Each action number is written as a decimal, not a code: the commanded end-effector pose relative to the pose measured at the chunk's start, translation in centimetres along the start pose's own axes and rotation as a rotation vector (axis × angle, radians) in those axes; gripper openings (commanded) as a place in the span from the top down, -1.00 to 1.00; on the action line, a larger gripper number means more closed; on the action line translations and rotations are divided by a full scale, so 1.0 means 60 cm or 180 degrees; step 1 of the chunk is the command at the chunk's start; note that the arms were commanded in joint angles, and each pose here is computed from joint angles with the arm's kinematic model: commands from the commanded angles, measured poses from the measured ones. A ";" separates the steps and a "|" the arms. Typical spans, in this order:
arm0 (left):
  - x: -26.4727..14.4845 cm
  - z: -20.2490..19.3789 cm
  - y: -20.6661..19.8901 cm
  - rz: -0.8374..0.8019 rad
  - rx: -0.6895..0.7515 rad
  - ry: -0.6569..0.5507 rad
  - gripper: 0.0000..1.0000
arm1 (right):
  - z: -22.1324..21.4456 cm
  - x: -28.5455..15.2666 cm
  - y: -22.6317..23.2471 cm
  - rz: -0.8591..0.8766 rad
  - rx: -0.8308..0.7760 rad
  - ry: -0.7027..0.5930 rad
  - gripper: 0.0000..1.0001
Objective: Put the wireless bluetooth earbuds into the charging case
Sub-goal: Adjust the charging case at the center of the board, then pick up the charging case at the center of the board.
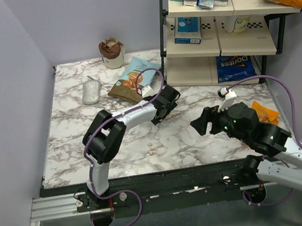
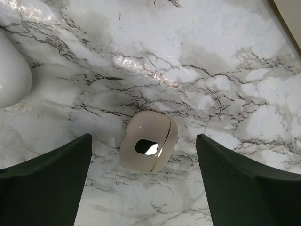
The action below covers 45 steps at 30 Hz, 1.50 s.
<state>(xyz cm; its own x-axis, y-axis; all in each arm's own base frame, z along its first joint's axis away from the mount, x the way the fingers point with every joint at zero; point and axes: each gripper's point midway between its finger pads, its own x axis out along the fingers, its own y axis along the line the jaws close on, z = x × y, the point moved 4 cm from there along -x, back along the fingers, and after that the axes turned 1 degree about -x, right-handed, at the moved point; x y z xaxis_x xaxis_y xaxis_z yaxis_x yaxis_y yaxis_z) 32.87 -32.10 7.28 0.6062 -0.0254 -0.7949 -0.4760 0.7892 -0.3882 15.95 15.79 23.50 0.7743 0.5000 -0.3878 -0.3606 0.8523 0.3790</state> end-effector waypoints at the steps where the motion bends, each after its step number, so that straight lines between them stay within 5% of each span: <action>1: -0.020 0.023 0.007 0.0073 0.0346 -0.0096 -0.97 | 0.003 -0.002 -0.007 -0.0099 -0.0058 -0.0027 -0.71; 5: -0.057 0.057 -0.015 -0.0171 0.1382 -0.0127 -0.97 | 0.001 -0.009 -0.005 0.0009 -0.0197 -0.0020 -0.70; 9: -0.088 0.077 0.035 -0.0412 0.2764 -0.0060 -0.97 | 0.003 -0.023 -0.007 0.0120 -0.0399 -0.0092 -0.69; 11: -0.094 0.092 0.050 -0.0481 0.3023 -0.0045 -0.97 | 0.001 -0.023 -0.014 0.0082 -0.0455 -0.0116 -0.69; 18: -0.088 0.055 0.075 -0.1263 0.4539 0.0653 -0.97 | -0.006 -0.011 -0.007 0.0126 -0.0461 -0.0005 -0.68; 27: -0.074 0.036 0.041 -0.2209 0.4961 0.0675 -0.97 | -0.010 -0.012 0.004 0.0233 -0.0341 0.0056 -0.67; 36: -0.037 0.046 0.029 -0.2341 0.5280 0.0714 -0.97 | -0.010 -0.023 0.006 0.0278 -0.0306 0.0076 -0.67; 45: -0.010 0.035 0.010 -0.2507 0.5342 0.0669 -0.97 | 0.006 -0.085 0.038 0.0937 -0.0255 -0.0176 -0.67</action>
<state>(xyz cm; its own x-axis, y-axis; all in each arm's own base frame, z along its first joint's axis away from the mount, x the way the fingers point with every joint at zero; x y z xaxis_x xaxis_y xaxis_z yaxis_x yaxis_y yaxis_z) 32.70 -28.95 8.26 0.2177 -0.5458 -0.8091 0.9465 0.3204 0.0386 13.29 15.29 25.24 0.7093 0.6399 -0.2958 -0.5321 0.7612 0.3707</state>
